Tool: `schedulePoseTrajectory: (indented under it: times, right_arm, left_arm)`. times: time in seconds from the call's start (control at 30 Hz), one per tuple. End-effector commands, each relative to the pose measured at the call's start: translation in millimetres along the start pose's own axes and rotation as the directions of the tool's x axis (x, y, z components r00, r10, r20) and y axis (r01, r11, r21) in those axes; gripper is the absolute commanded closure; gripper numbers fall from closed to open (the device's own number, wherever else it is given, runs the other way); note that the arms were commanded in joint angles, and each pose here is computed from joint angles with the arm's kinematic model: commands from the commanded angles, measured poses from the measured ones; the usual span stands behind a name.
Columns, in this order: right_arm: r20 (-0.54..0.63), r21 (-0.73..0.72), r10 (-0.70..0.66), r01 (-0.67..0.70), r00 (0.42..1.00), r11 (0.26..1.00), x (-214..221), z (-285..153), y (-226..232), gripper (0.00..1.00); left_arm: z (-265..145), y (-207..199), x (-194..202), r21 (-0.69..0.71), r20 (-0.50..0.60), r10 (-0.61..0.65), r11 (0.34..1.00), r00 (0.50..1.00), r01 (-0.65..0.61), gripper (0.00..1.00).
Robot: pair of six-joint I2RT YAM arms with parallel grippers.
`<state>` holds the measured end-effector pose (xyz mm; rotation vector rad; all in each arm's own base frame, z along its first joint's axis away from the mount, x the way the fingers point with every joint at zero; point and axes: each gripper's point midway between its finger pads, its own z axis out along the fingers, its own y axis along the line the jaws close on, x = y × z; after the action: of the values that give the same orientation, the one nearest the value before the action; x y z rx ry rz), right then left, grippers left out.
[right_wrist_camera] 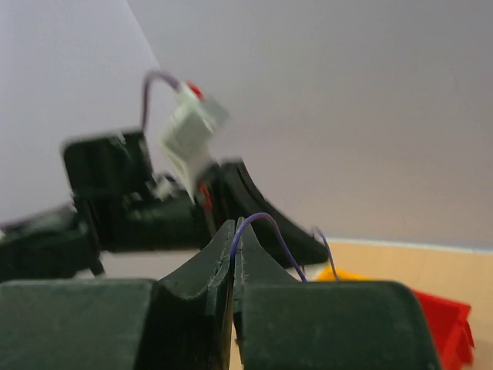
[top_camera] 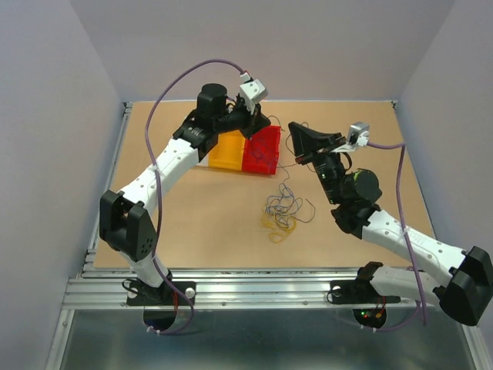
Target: Untangle the cables
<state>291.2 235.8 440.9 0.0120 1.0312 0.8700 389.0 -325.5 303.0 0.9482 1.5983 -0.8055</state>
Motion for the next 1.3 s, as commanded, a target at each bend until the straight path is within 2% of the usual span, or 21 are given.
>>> schedulePoseTrajectory:
  times: [0.0,0.17,0.2,0.27,0.47,0.53,0.63,0.83,0.87,1.1,1.27]
  right_arm:
    - [-0.120,-0.011,-0.020,0.019,0.993,1.000,41,-15,-15,0.99]
    - [-0.260,-0.042,-0.005,-0.006,0.966,0.999,96,-2,-34,0.99]
    - [-0.262,-0.008,0.022,-0.025,0.965,1.000,98,4,-50,0.99]
    - [-0.278,-0.041,0.047,-0.060,0.959,0.997,106,11,-57,0.99]
    - [-0.357,-0.044,0.115,-0.140,0.927,0.989,150,34,-98,0.99]
    - [-0.384,-0.058,0.153,-0.190,0.910,0.980,166,40,-109,0.99]
    - [-0.411,-0.131,0.182,-0.256,0.893,0.958,182,48,-117,0.99]
    - [-0.438,-0.211,0.195,-0.311,0.878,0.927,189,60,-117,0.99]
    - [-0.437,-0.226,0.192,-0.314,0.879,0.922,187,61,-115,0.99]
    - [-0.443,-0.325,0.187,-0.352,0.877,0.878,168,58,-88,0.99]
    - [-0.452,-0.346,0.202,-0.379,0.869,0.858,173,66,-88,0.99]
  left_arm:
    - [-16,12,-38,-0.072,0.009,0.017,0.997,1.000,-0.016,1.00]
    - [-19,21,-76,-0.107,0.060,0.054,0.993,0.997,-0.047,1.00]
    - [-17,28,-76,-0.131,0.056,0.051,0.990,0.997,-0.043,1.00]
    - [-15,34,-85,-0.150,0.071,0.067,0.987,0.995,-0.056,1.00]
    - [10,68,-83,-0.200,0.071,0.064,0.979,0.995,-0.049,1.00]
    - [23,77,-69,-0.186,0.058,0.039,0.982,0.998,-0.027,1.00]
    - [36,84,-58,-0.172,0.055,0.032,0.985,0.998,-0.022,1.00]
    - [41,107,-41,-0.265,0.044,0.057,0.963,0.997,-0.043,1.00]
    - [41,109,-30,-0.272,0.026,0.050,0.961,0.998,-0.041,1.00]
    - [36,114,-16,-0.301,0.059,0.044,0.953,0.997,-0.024,1.00]
    - [35,119,-6,-0.312,0.068,0.027,0.950,0.997,-0.005,1.00]
